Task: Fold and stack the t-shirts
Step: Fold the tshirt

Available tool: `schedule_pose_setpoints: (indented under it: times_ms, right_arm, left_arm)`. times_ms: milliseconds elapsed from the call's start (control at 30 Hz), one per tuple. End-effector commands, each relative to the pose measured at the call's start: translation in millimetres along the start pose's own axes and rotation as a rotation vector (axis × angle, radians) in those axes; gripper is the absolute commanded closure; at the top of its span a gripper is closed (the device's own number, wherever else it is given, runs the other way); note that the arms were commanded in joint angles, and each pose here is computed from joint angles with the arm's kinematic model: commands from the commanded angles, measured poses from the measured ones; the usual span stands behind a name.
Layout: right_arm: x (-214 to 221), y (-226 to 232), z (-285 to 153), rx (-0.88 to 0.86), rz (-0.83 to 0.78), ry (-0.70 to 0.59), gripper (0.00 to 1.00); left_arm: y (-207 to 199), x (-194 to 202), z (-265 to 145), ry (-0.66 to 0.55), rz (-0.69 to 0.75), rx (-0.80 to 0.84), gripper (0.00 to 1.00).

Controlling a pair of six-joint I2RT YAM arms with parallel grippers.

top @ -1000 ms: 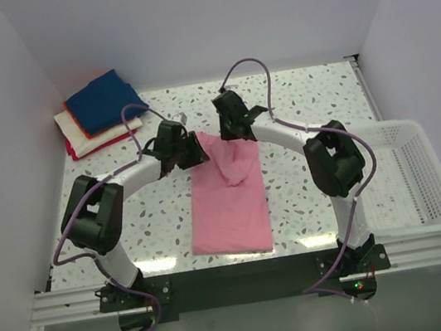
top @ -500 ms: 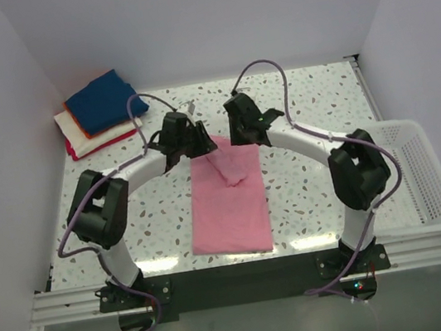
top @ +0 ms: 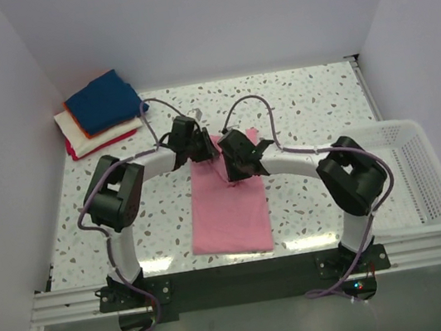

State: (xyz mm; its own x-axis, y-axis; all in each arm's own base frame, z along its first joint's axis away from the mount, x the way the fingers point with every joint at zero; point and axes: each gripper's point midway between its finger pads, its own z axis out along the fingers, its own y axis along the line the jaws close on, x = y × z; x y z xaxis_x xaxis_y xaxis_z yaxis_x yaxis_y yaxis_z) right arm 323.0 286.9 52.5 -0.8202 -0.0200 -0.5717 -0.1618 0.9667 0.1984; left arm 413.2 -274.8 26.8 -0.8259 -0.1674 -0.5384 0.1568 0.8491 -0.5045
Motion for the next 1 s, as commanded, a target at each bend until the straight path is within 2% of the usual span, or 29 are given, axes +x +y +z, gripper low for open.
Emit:
schedule_pose_setpoints:
  times_ms: [0,233,400,600,800,967]
  right_arm:
    - [17.3,0.2,19.3,-0.013,0.02,0.032,0.71]
    - [36.9,-18.7,29.9,0.072,-0.003,0.095,0.71]
    - [30.0,-17.2,24.0,0.068,-0.021,0.084,0.69]
    - [2.6,-8.6,11.6,0.037,-0.039,0.049,0.66]
    - [-46.4,-5.7,-16.5,-0.041,0.014,-0.012,0.62]
    - [-73.1,-20.3,-46.3,-0.074,0.091,-0.061,0.62]
  left_arm:
    - [9.5,-10.8,5.1,-0.042,0.002,-0.046,0.72]
    - [23.8,-7.8,8.5,-0.035,-0.018,-0.074,0.72]
    - [20.3,-17.8,3.1,-0.057,-0.017,-0.059,0.71]
    - [15.5,-35.5,-2.6,-0.081,-0.018,-0.041,0.69]
    - [0.6,-60.2,-8.9,-0.117,0.006,0.006,0.64]
    - [-23.7,-94.7,-27.0,-0.189,0.052,0.064,0.52]
